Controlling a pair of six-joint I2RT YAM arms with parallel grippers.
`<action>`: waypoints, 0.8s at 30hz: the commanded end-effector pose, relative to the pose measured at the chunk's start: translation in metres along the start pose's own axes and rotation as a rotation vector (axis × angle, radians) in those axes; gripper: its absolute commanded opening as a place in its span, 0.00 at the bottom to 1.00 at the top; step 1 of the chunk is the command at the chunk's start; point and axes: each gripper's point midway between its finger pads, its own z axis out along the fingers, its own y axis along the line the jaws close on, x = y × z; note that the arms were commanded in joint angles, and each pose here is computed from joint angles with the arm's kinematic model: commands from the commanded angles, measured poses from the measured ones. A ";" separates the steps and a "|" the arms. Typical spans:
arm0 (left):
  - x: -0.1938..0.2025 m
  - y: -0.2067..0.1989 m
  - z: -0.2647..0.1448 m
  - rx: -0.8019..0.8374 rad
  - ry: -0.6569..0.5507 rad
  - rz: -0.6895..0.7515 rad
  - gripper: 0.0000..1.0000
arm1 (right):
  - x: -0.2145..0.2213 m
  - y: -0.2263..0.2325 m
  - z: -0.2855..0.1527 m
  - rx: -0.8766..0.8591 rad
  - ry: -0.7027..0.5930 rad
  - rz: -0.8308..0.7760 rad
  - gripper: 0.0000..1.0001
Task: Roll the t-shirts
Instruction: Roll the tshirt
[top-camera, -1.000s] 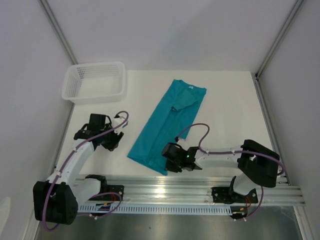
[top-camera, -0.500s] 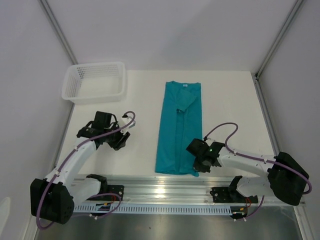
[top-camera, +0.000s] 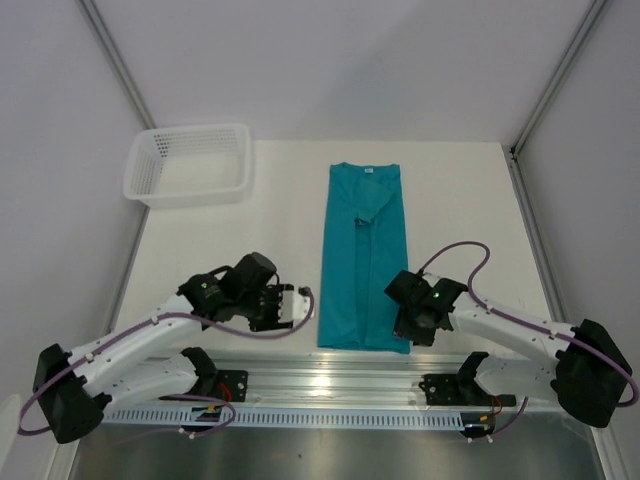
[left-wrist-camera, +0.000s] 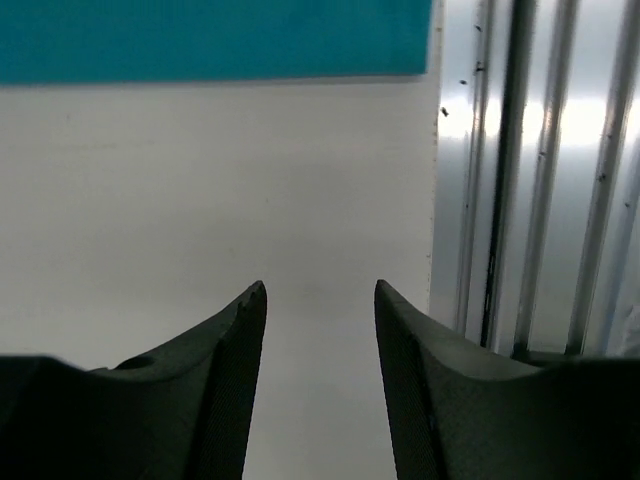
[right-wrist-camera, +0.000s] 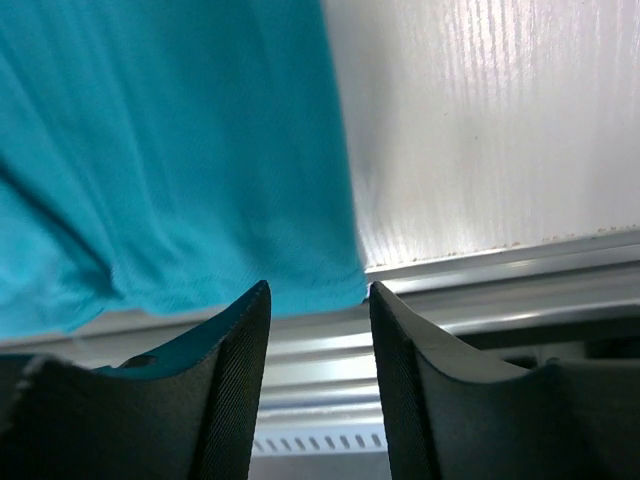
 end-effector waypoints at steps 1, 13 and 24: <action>-0.017 -0.022 -0.027 0.020 -0.041 0.349 0.52 | -0.003 -0.001 -0.019 -0.018 0.000 -0.015 0.48; -0.040 -0.068 0.029 0.177 -0.171 0.988 0.63 | -0.018 -0.019 -0.030 -0.094 -0.095 0.062 0.51; -0.090 -0.058 0.085 0.159 -0.254 0.898 0.62 | 0.015 -0.022 -0.002 -0.131 0.124 0.035 0.48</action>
